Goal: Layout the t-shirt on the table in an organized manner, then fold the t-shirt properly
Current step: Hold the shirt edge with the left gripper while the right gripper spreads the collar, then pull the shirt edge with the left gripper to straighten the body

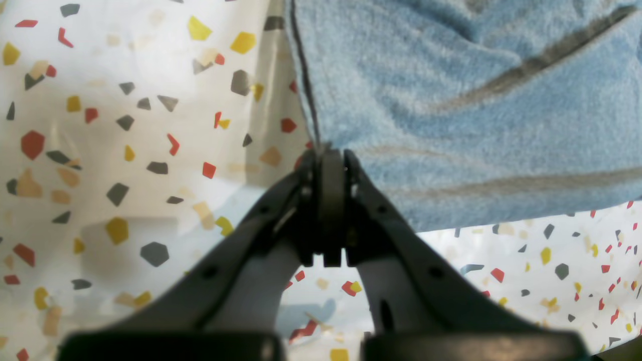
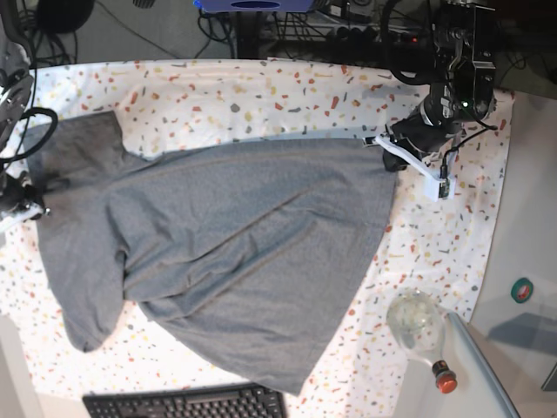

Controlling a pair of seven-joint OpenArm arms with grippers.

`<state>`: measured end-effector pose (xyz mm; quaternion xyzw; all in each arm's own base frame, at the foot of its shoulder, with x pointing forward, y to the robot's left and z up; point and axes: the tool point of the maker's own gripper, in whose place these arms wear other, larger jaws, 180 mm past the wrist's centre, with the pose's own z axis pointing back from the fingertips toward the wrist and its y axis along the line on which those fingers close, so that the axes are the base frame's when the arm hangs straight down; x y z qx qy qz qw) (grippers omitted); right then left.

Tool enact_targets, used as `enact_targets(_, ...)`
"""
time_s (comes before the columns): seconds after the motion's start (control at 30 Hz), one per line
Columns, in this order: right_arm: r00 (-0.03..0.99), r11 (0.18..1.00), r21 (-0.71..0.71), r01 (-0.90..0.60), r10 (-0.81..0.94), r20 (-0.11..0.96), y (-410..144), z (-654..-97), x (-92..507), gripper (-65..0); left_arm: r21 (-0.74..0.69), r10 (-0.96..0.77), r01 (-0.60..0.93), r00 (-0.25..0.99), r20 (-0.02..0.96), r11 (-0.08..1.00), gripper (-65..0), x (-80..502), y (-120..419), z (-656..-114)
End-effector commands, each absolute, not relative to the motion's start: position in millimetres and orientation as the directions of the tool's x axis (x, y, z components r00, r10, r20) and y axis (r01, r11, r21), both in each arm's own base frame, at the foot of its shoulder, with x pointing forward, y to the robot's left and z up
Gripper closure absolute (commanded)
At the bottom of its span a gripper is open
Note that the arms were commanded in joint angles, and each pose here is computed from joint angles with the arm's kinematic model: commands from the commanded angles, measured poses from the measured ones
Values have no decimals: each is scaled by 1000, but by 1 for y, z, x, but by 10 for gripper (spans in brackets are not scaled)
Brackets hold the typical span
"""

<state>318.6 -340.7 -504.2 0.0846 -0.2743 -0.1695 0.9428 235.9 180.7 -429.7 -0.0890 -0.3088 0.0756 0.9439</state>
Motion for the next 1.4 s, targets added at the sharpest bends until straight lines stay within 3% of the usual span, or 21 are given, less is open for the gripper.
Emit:
enact_targets(0.0,833,928,266,260,-355,426,-334,-513,303,0,-211,190,-75,778,599,975,0,243,182,-421)
enact_targets(0.1,817,917,256,306,-391,423,-350,-507,293,0,-212,192,-77,776,600,974,0,244,183,-421)
enact_targets(0.3,855,957,65,283,-282,435,-375,-484,249,0,-212,192,-77,778,598,974,0,242,183,-422)
enact_targets(0.63,889,963,-157,220,-131,439,-359,-428,201,0,-239,209,-77,776,595,968,0,235,170,-420)
enact_targets(0.9,912,961,-186,206,-120,392,-355,-432,172,0,-232,184,-53,785,591,971,0,199,163,-406)
enact_targets(1.17,904,940,-285,190,-54,424,-360,-395,166,0,-197,205,-108,785,585,975,0,171,185,-396)
enact_targets(1.37,901,954,-240,181,-63,429,-352,-404,187,0,-209,197,-77,738,646,975,0,210,180,-383)
